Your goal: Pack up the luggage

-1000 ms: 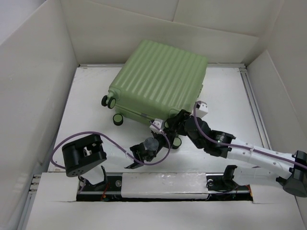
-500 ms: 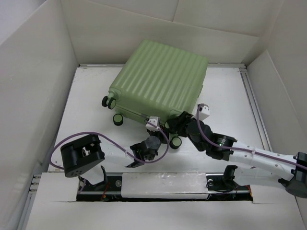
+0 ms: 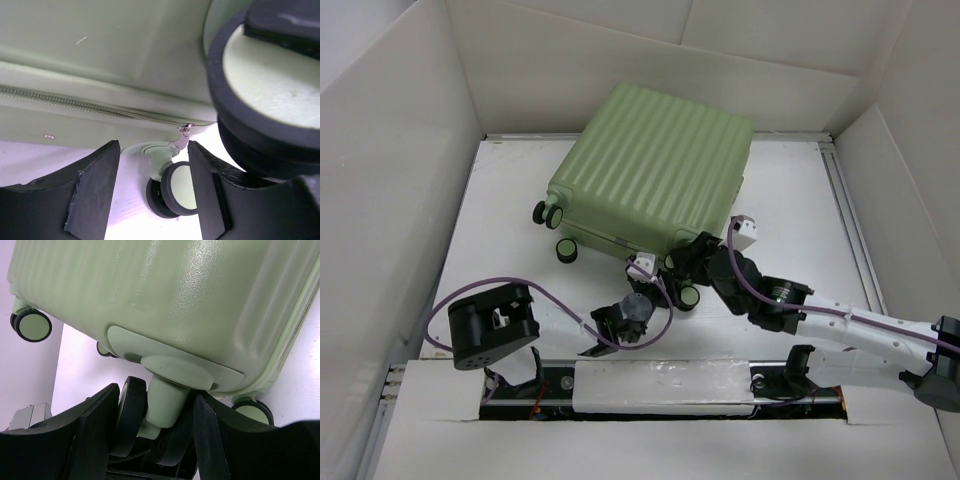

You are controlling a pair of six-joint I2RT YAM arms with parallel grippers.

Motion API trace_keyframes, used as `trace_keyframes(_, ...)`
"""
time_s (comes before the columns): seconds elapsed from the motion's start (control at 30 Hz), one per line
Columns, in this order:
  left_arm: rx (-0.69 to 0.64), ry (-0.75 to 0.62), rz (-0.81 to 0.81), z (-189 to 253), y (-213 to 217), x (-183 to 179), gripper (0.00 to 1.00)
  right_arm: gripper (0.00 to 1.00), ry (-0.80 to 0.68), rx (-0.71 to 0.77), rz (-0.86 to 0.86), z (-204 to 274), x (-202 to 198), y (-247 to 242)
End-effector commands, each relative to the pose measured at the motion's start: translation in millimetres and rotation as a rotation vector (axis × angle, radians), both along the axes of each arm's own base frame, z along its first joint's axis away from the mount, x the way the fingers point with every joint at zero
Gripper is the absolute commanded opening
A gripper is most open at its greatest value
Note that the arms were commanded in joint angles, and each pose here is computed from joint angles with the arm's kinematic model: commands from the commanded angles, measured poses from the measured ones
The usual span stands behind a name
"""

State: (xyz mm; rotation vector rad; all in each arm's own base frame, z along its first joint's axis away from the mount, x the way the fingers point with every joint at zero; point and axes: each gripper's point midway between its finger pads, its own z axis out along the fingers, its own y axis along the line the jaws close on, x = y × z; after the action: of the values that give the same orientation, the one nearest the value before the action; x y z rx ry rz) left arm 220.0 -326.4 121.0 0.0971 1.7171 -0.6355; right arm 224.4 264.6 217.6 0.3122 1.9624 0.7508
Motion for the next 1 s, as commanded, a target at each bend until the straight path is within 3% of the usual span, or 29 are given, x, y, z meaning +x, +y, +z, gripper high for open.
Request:
trace_keyframes(0.0,-0.067,-0.053,-0.054,27,-17,-2,0.5,0.0,-0.004,-0.012,0.127,11,-19,20)
trace_keyframes(0.03,-0.083,-0.059,-0.054,28,-16,-3,0.43,0.0,-0.004,-0.012,0.127,11,-19,20)
trace_keyframes(0.1,-0.083,-0.058,-0.064,27,-15,-4,0.39,0.0,-0.004,-0.012,0.127,11,-19,20)
trace_keyframes(0.23,-0.068,-0.058,-0.087,23,-18,-7,0.39,0.0,-0.003,-0.028,0.13,7,-18,20)
trace_keyframes(0.33,-0.058,-0.054,-0.087,24,-27,-4,0.45,0.0,0.003,-0.025,0.147,6,-19,25)
trace_keyframes(0.6,-0.031,-0.05,0.038,25,-34,16,0.44,0.0,0.004,0.001,0.187,7,-25,33)
trace_keyframes(0.87,-0.124,-0.029,0.164,29,-29,28,0.25,0.0,0.02,0.012,0.227,0,-38,43)
trace_keyframes(0.97,-0.154,-0.031,0.266,31,-22,34,0.12,0.0,0.016,0.027,0.237,0,-43,47)
